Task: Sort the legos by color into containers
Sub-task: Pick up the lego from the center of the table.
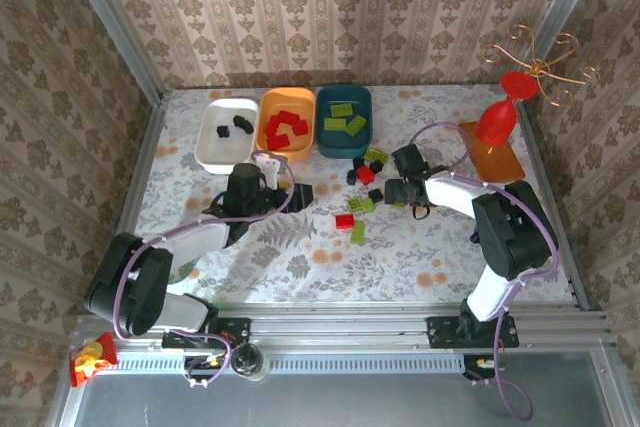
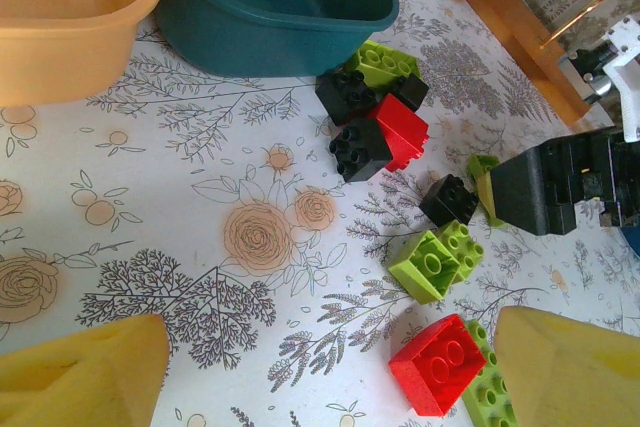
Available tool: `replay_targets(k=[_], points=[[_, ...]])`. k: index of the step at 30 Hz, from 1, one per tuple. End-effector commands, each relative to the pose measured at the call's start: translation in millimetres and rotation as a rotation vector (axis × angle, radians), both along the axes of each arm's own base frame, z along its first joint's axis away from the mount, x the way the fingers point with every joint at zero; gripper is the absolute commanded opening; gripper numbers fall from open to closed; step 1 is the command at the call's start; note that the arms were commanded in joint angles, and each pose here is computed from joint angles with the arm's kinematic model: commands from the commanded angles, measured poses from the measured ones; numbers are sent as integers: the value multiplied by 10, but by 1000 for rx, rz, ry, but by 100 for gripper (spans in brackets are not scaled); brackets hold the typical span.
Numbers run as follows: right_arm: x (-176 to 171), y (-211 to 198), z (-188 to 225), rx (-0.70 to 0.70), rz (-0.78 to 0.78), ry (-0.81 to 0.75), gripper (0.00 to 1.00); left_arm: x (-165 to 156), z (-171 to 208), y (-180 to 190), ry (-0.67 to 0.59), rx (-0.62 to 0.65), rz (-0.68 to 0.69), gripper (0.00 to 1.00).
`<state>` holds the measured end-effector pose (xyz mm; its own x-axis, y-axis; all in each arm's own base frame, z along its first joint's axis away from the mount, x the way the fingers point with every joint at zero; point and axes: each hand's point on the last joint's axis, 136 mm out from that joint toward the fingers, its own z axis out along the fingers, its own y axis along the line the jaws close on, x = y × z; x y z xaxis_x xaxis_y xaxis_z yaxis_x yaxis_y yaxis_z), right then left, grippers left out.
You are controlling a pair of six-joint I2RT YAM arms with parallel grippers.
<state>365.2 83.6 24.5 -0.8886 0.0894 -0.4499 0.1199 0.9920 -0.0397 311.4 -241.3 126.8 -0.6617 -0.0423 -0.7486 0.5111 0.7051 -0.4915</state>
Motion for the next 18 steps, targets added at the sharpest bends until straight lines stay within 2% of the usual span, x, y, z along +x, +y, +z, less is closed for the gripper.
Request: replay_targets(k=[1, 5, 10, 18], points=[[-127, -58, -20, -7, -11, 38, 84, 1, 169, -30, -50, -17, -14, 86], [-136, 36, -77, 47, 3, 49, 70, 2, 172, -29, -51, -17, -14, 86], [-118, 55, -89, 52, 8, 51, 54, 4, 168, -31, -49, -17, -12, 86], [-29, 44, -84, 59, 11, 57, 38, -1, 191, -14, -58, -14, -10, 86]])
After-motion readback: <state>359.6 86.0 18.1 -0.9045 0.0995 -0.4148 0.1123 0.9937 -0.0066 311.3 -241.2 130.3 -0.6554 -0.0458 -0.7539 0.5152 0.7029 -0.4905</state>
